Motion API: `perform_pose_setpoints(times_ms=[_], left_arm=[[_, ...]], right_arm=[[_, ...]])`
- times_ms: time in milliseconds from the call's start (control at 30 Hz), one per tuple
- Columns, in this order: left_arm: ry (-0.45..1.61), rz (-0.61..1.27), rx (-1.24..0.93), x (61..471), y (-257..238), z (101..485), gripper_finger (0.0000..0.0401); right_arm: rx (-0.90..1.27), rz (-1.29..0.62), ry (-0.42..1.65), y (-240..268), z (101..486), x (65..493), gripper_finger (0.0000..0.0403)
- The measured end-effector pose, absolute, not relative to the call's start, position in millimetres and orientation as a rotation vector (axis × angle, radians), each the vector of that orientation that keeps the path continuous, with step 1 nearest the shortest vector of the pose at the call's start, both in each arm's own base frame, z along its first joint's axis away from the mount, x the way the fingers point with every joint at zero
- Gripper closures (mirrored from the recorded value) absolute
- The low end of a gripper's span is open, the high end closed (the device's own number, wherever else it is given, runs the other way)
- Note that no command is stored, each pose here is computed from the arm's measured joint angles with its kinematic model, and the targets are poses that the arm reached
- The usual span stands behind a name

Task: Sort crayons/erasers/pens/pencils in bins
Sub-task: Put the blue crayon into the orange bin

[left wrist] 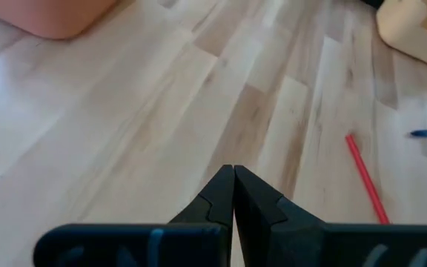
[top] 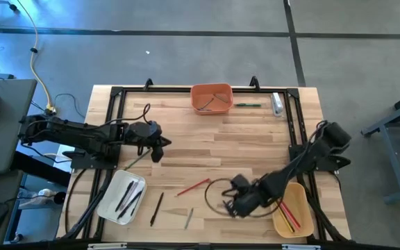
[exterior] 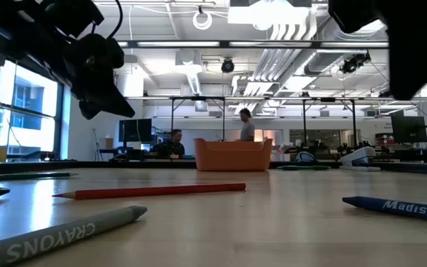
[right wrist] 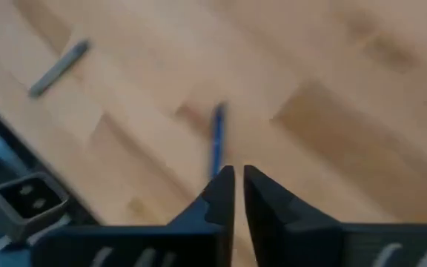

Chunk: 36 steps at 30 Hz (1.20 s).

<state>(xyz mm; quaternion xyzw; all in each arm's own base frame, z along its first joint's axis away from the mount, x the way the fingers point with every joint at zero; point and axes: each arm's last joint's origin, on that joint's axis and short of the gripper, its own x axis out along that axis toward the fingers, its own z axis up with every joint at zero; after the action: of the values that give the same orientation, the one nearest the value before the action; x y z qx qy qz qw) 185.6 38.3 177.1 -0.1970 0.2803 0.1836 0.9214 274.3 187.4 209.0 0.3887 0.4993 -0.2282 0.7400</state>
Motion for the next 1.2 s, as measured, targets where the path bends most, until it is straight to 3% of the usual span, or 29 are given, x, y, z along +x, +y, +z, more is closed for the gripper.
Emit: perform_pose_setpoints(times_ms=[300, 467, 633, 1000, 1200], left_arm=[[0.583, 0.354, -0.384, 184, 47, 177, 0.0401], [0.587, 0.333, -0.390, 184, 47, 177, 0.0401], [0.585, 0.331, -0.389, 184, 46, 177, 0.0401], [0.579, 0.333, -0.397, 184, 46, 178, 0.0401], [0.577, 0.336, -0.406, 184, 46, 178, 0.0401]], right_arm=[[0.859, -0.487, 1.217, 238, 183, 318, 0.0286], [0.809, -0.615, 1.270, 244, 175, 330, 0.0256], [0.794, -0.714, 1.252, 238, 171, 334, 0.0256], [0.863, -0.655, 1.287, 222, 143, 340, 0.0262], [0.820, -0.622, 1.313, 219, 142, 340, 0.0308]])
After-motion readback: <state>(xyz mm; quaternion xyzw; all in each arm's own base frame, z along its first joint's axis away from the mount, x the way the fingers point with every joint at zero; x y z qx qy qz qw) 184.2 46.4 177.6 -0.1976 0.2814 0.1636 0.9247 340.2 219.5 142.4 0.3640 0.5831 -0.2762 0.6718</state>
